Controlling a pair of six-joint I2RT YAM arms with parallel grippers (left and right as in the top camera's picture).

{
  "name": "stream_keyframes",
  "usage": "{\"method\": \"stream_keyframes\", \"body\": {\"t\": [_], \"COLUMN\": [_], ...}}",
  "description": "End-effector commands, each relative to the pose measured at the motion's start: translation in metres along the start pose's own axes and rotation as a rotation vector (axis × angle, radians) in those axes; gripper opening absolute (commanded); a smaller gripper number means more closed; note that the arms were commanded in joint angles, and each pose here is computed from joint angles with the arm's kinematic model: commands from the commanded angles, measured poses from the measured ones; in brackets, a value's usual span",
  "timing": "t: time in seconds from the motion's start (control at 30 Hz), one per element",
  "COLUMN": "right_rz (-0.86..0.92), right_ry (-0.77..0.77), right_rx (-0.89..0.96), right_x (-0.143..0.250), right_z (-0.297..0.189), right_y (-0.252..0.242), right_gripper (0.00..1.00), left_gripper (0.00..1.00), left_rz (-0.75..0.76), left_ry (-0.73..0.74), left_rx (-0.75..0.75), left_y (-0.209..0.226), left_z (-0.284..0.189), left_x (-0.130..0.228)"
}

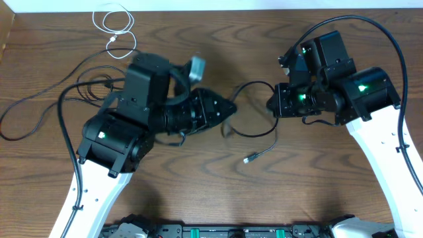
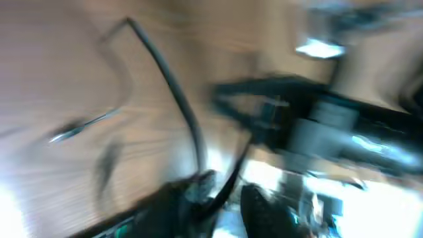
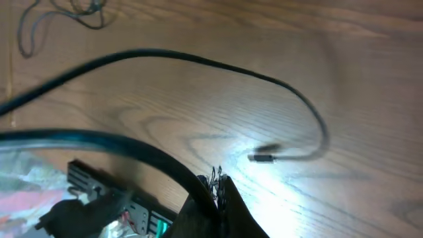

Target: Untangle cables

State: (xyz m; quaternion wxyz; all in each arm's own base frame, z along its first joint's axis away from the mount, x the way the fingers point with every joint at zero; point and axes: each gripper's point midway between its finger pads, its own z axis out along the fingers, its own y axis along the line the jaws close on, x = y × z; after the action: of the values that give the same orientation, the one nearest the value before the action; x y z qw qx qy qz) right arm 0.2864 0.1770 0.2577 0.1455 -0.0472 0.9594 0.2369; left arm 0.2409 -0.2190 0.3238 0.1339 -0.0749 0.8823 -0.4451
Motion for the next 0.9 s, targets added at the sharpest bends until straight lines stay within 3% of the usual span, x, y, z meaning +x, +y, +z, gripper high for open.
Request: {"method": "stream_keyframes", "body": {"t": [0.0,0.1,0.37,0.53,0.7,0.87], "right_rz": [0.015,0.007,-0.030,0.098,0.356,0.505], "right_ry": [-0.083,-0.132,-0.303,-0.446,-0.547,-0.601], "right_rx": [0.093,0.134,0.072,-0.052,-0.079,-0.081], "right_x": [-0.009,-0.011,-0.036,-0.053,-0.068,-0.083], "right_z": [-0.018,-0.029,-0.054,-0.083,-0.097,-0.096], "right_y": [-0.012,-0.017,0.001,0.022,0.016,0.008], "right_gripper": [0.01,0.01,0.01,0.01,0.01,0.01], "left_gripper": [0.54,0.75,0.77,0.77,0.77,0.77], "left_rz": [-0.010,-0.028,-0.032,-0.008,0.300,0.540], "left_ry": [-0.223,-0.262,-0.269,-0.224,-0.050,0.057], "left_rx": [-0.292,-0.405,-0.429,-0.387,-0.165,0.006], "left_y": [0.053,0.074,0.079,0.072,0.030,0.002], "left_z": [-0.014,-0.023,-0.025,-0.020,-0.005,-0.001], "left_x": [-0.031,-0.033,-0.033,-0.027,-0.007,0.016]}}
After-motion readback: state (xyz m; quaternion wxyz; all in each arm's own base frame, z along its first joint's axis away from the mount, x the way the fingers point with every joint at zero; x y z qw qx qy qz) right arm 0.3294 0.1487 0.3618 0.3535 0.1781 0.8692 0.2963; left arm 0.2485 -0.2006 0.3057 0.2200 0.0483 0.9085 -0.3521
